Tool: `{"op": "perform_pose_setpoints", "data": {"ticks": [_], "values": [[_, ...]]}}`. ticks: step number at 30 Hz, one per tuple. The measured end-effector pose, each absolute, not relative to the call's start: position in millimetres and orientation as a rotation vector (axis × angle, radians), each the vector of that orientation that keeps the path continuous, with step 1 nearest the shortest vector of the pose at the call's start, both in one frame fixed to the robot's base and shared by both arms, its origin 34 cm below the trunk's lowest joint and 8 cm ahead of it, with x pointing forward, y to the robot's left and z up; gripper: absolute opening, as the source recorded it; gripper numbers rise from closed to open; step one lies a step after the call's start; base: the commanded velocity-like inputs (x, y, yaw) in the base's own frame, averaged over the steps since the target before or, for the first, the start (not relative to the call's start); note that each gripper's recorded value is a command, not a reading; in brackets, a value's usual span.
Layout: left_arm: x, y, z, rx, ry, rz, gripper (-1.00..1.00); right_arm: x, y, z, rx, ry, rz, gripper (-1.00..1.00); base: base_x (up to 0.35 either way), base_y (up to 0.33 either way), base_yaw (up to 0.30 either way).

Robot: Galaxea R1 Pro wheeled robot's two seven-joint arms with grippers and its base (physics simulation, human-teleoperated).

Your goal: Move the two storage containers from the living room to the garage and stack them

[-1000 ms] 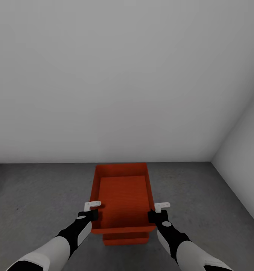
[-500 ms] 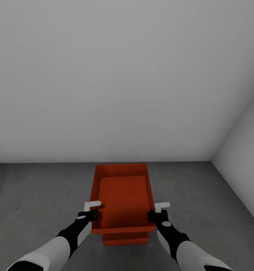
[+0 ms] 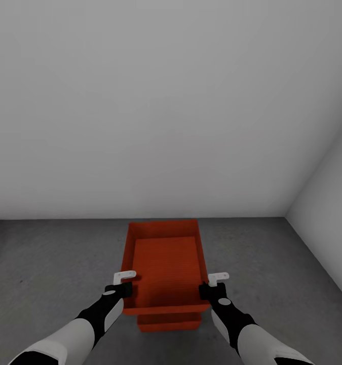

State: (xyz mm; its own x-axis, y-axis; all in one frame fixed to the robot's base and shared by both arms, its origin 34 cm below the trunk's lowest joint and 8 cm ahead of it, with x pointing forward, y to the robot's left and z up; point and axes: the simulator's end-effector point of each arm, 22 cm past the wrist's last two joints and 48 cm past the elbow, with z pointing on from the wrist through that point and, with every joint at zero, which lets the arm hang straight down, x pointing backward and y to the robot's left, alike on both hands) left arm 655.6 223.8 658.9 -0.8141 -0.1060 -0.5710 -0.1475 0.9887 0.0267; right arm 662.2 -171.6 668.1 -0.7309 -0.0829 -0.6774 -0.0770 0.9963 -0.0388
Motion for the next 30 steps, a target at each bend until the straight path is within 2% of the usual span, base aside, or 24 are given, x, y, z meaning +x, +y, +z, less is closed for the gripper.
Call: {"op": "perform_pose_setpoints", "data": {"ticks": [30], "values": [[659.2, 224.3, 665.3, -0.175, 2.518, 0.093, -1.0, 665.2, -171.2, 674.1, -0.109, 2.382, -0.011, -1.0, 0.0, 0.0, 0.0]]}}
